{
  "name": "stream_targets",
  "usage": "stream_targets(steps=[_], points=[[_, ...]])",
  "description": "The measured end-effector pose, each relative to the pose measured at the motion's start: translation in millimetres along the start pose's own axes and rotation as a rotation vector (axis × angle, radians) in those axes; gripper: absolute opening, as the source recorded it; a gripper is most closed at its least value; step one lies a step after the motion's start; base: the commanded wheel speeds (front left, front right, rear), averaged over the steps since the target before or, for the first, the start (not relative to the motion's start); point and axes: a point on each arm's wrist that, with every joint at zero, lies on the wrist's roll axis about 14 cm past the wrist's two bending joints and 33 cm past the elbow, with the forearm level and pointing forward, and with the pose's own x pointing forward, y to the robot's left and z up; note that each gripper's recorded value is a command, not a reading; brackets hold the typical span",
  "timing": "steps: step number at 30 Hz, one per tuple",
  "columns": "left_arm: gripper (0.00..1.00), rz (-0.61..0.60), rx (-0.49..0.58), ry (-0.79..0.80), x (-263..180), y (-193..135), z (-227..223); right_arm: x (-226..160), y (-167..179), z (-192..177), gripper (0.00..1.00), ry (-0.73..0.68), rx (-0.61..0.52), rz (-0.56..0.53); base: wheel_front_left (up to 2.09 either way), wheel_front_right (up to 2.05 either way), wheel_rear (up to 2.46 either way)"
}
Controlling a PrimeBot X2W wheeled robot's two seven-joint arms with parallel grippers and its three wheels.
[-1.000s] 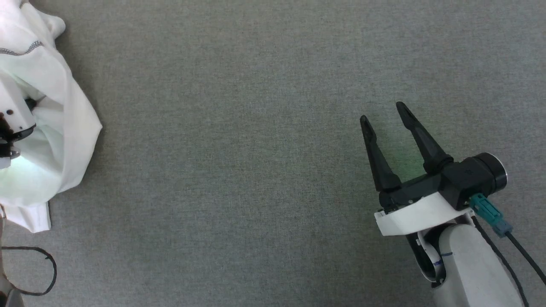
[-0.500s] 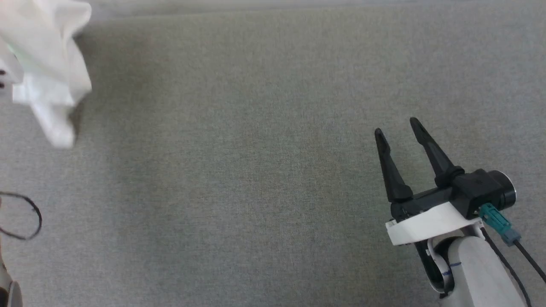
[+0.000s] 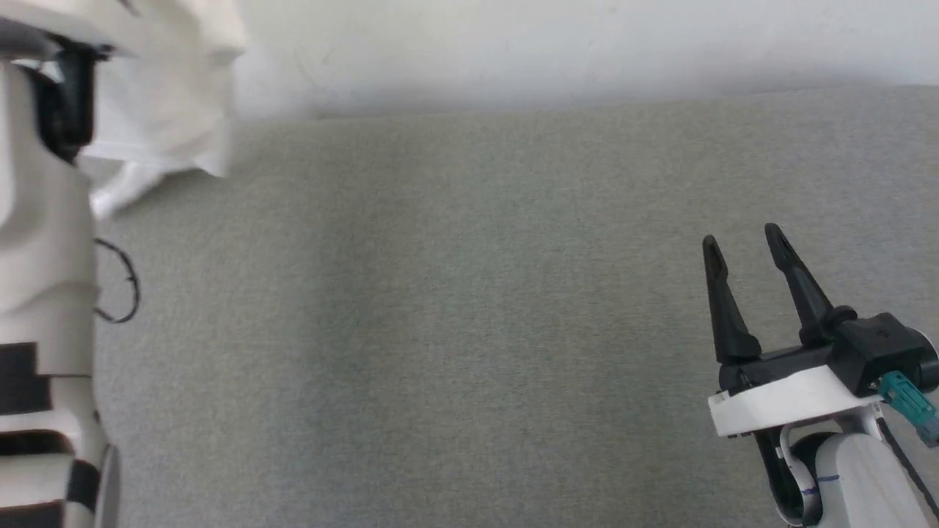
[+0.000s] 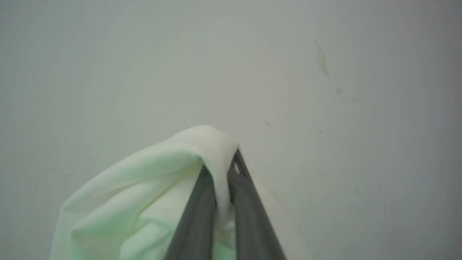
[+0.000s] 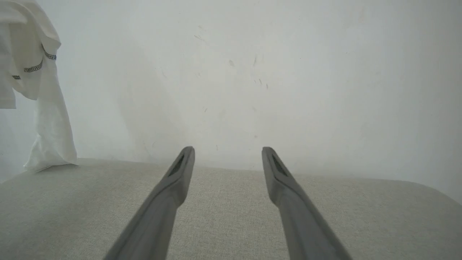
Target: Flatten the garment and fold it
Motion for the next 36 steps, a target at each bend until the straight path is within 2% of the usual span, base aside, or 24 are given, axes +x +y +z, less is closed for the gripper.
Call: stream_targets(steps=[11, 16, 18, 21, 26, 30, 31, 32, 36], points=[[0.0, -0.303, -0.302, -0.113, 2.2, -168.7, 38.9, -47.8, -47.0, 17.5, 1.0, 0.007, -0.043, -0.158, 0.0, 0.0, 0.0], [0.0, -0.396, -0.432, -0.093, -21.5, -220.7, 39.2, -71.0, -68.0, 24.5, 1.0, 0.004, -0.062, -0.235, 0.0, 0.0, 0.0], [0.0, -0.402, -0.472, -0.021, -40.6, -233.6, 15.7, -77.4, -73.0, 24.7, 1.0, 0.011, -0.064, -0.255, 0.0, 0.0, 0.0], [0.0, -0.362, -0.504, 0.16, -80.6, -239.1, -45.5, -78.3, -75.3, 23.0, 1.0, 0.017, -0.061, -0.263, 0.0, 0.0, 0.0], [0.0, -0.269, -0.494, 0.525, -180.9, -231.2, -151.6, -75.1, -69.8, 15.8, 1.0, 0.035, -0.047, -0.247, 0.0, 0.0, 0.0], [0.02, -0.232, -0.503, 0.663, -234.0, -225.7, -183.2, -67.6, -59.0, 7.9, 1.0, 0.053, -0.034, -0.21, 0.0, 0.0, 0.0], [0.41, -0.224, -0.5, 0.676, -240.9, -223.5, -186.5, -65.3, -55.7, 6.2, 1.0, 0.056, -0.031, -0.2, 0.0, 0.0, 0.0], [1.0, -0.22, -0.499, 0.686, -246.2, -222.1, -188.6, -63.5, -53.0, 4.4, 1.0, 0.059, -0.027, -0.19, 0.0, 0.0, 0.0], [1.0, -0.195, -0.505, 0.651, -246.2, -214.4, -181.1, -56.2, -41.4, -1.6, 1.0, 0.07, -0.011, -0.152, 0.0, 0.0, 0.0]])
